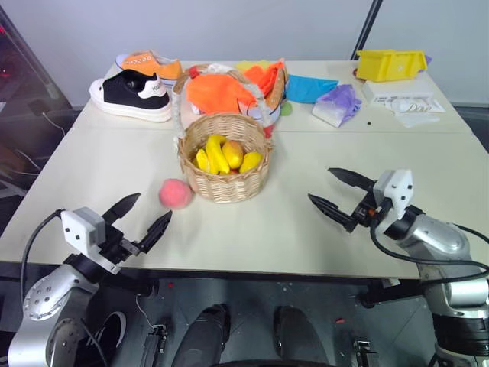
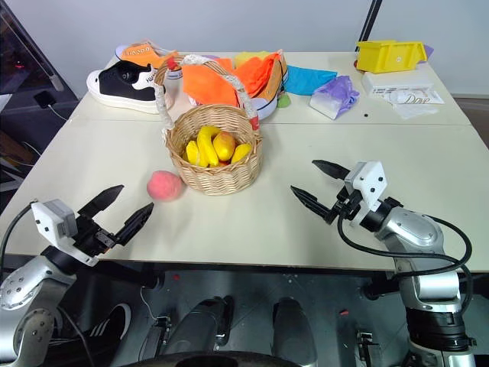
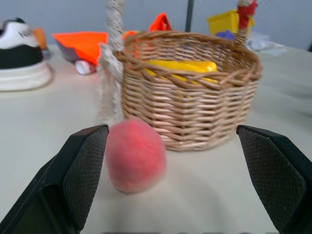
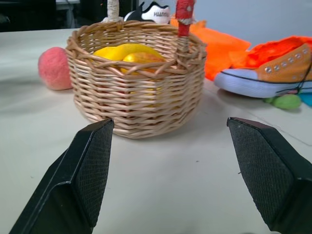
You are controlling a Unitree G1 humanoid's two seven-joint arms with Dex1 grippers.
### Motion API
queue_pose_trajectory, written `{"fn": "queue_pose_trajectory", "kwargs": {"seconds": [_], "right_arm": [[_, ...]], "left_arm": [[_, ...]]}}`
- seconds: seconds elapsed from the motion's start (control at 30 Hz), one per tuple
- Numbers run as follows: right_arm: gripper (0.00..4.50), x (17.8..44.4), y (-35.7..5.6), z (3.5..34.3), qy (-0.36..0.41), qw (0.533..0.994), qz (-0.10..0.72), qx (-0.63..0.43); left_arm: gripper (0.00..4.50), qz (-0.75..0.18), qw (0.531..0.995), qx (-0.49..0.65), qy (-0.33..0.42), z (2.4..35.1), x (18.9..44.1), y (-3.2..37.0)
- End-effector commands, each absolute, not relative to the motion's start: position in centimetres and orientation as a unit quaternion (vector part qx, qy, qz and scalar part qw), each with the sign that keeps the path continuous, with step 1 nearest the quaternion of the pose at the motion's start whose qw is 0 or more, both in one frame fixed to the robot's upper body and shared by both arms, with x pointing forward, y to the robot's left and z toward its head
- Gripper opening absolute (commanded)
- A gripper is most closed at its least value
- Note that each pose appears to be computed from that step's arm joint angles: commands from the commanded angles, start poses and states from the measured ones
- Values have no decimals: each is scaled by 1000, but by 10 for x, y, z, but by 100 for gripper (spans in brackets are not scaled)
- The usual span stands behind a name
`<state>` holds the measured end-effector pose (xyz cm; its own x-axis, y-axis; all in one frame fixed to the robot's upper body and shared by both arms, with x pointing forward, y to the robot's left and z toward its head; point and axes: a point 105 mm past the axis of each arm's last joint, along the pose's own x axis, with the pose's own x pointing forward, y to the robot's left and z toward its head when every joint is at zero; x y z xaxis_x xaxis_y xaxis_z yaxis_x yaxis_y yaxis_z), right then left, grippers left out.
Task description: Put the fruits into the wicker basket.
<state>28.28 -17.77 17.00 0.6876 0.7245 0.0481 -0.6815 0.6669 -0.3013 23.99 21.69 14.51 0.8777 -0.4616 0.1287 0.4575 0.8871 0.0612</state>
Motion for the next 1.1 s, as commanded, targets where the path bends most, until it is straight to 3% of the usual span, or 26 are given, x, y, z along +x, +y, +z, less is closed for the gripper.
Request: {"fn": "queue_pose_trajectory", "kwargs": {"seconds": [0.03,0.17,0.3,0.37,0.7,1.1], "right_arm": [[386,279,-174,179,-110,904,389,-138],[386,270,-154,181,-105,877,444,-149],[386,247,-132,174,-58,806,551,-209],[386,245,-130,175,-45,791,570,-216],[386,252,-115,182,-68,785,577,-215],[386,254,-104,186,-71,792,566,-217]], "left_arm": [[450,-216,972,27,-84,152,242,222],[450,-171,983,8,-61,156,261,226],[450,-153,987,45,21,148,281,218],[450,-146,987,49,40,148,288,219],[450,-187,981,22,46,154,306,192],[450,-166,981,10,98,122,331,174]]}}
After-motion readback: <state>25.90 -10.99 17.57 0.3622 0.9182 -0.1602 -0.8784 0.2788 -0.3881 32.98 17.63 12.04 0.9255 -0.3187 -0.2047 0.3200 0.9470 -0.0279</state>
